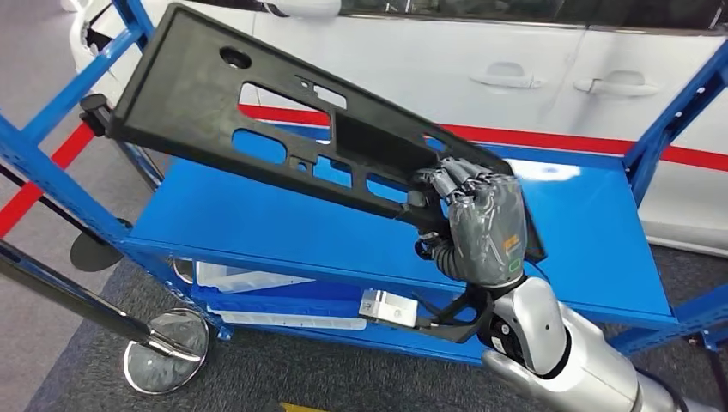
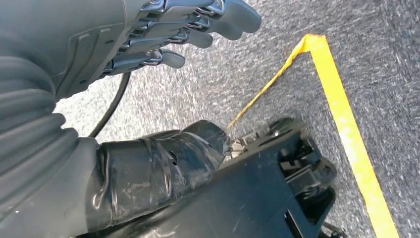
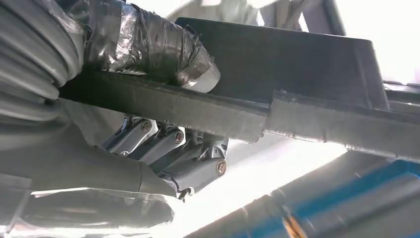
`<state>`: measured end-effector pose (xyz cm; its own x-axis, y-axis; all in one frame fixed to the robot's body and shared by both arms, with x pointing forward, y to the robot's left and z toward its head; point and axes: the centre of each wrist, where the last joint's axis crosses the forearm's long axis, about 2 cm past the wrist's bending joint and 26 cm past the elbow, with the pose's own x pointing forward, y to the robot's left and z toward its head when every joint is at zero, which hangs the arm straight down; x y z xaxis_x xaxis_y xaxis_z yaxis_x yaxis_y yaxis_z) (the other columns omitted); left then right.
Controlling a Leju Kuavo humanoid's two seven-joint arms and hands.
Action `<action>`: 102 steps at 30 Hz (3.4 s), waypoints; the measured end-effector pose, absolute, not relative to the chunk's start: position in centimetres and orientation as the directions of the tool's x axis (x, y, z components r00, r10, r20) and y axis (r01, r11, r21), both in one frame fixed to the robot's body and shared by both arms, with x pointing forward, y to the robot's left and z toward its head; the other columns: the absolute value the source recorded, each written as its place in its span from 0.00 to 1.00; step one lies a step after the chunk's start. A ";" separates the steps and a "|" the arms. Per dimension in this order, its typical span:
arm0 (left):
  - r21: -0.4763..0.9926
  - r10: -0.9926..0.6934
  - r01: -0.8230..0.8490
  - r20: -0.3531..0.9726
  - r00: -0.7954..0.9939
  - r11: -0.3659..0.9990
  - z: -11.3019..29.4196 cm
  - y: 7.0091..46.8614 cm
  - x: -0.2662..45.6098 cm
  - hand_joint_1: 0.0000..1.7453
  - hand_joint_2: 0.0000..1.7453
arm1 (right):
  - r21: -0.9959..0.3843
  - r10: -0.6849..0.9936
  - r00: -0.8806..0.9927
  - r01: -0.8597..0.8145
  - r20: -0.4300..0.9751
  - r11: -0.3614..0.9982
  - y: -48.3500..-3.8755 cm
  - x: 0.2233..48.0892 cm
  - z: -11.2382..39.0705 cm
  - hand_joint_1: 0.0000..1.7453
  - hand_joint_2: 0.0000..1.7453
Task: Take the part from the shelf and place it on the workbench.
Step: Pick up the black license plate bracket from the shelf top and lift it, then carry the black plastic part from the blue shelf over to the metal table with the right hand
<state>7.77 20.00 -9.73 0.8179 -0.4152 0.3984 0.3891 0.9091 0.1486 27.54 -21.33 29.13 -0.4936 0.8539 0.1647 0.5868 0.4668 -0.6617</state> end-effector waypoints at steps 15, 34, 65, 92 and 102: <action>0.127 -0.421 0.402 0.314 0.851 0.907 -9.9 21.4 8.2 0.00 1.00 | -0.408 0.391 -0.761 0.182 0.518 0.895 -17.1 20.0 24.7 1.00 1.00; 0.132 -0.424 0.403 0.306 0.853 0.906 -10.0 22.1 8.0 0.00 1.00 | -0.377 0.355 -0.723 0.141 0.593 0.915 -15.5 19.0 23.6 1.00 1.00; 0.185 -0.531 0.501 0.376 0.759 0.846 -9.3 21.3 10.8 0.00 1.00 | -0.317 0.312 -0.706 0.129 0.636 0.940 -15.8 17.8 22.4 1.00 1.00; 0.058 -0.451 0.462 0.353 0.820 0.885 -9.9 20.7 8.0 0.00 1.00 | 0.198 -0.302 -0.652 -0.230 0.696 0.953 -13.7 19.7 21.2 1.00 1.00; 0.065 -0.412 0.418 0.358 0.838 0.906 -9.9 20.8 7.8 0.00 1.00 | 0.268 -0.401 -0.616 -0.301 0.678 0.915 -13.3 19.9 20.8 1.00 1.00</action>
<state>7.76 20.84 -9.92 0.8380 -0.4118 0.3581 0.4176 0.9063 0.0651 19.93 -13.30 20.79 -0.6160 -0.4014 0.6778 -0.3014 0.9151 0.2680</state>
